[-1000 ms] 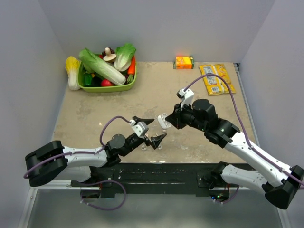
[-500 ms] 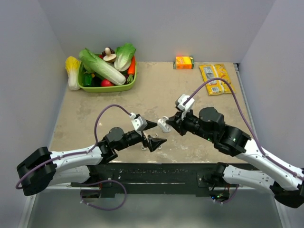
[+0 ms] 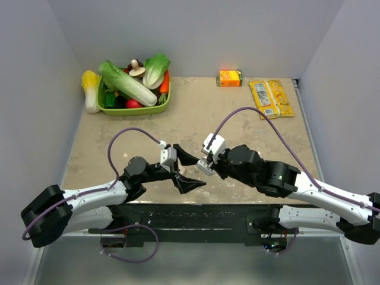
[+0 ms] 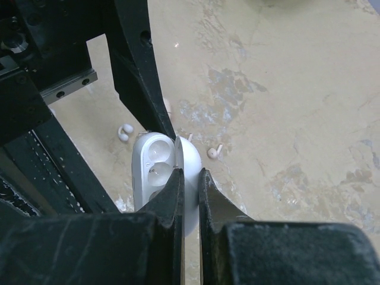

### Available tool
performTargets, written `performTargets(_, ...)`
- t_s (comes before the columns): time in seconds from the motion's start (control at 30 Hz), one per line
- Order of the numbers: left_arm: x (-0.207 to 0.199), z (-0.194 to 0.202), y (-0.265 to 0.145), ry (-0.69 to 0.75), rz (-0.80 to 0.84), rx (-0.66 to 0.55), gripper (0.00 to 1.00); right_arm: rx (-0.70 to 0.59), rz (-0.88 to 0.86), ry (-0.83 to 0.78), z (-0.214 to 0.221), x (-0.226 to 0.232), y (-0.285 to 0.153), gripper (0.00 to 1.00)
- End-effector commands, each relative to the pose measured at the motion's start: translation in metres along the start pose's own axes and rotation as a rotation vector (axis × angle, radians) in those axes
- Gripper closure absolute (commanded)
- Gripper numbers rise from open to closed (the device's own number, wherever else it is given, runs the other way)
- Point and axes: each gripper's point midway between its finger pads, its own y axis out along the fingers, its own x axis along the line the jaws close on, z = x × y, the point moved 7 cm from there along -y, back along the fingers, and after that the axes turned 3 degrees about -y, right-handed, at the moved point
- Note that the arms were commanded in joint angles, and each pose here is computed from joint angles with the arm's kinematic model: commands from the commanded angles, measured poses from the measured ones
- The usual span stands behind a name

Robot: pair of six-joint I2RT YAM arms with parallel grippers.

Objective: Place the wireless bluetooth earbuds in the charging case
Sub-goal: Adjust the charging case.

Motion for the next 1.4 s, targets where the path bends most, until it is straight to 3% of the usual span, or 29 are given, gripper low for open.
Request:
performTargets(0.0, -0.007, -0.008, 0.0, 0.036, 0.069, -0.042, 0.15, -0.07, 0.034, 0.014, -0.02, -0.006, -0.007, 1.0)
performTargets(0.17, -0.003, -0.002, 0.002, 0.031, 0.071, -0.029, 0.21, -0.071, -0.007, 0.015, -0.021, 0.0, -0.004, 1.0)
performTargets(0.47, 0.006, -0.001, 0.008, 0.025, 0.01, -0.025, 0.18, -0.086, -0.035, 0.013, -0.022, 0.002, -0.004, 1.0)
performTargets(0.7, 0.007, -0.002, 0.01, 0.032, 0.023, -0.037, 0.26, -0.086, -0.076, 0.007, -0.021, 0.007, -0.002, 1.0)
performTargets(0.93, 0.006, -0.003, 0.013, 0.034, 0.044, -0.045, 0.27, -0.078, -0.111, 0.002, -0.02, 0.012, 0.0, 1.0)
performTargets(1.03, 0.006, -0.002, 0.013, 0.036, 0.053, -0.044, 0.35, -0.081, -0.112, 0.004, -0.02, 0.012, 0.0, 1.0)
performTargets(1.17, 0.005, 0.002, 0.014, 0.033, 0.074, -0.029, 0.61, -0.081, -0.112, 0.004, -0.02, 0.012, 0.0, 1.0)
performTargets(1.33, 0.004, 0.004, 0.012, 0.031, 0.086, -0.038, 0.8, -0.089, -0.119, 0.009, -0.02, 0.013, -0.002, 1.0)
performTargets(1.37, 0.004, 0.004, 0.012, 0.03, 0.087, -0.036, 0.88, -0.089, -0.121, 0.009, -0.02, 0.013, -0.002, 1.0)
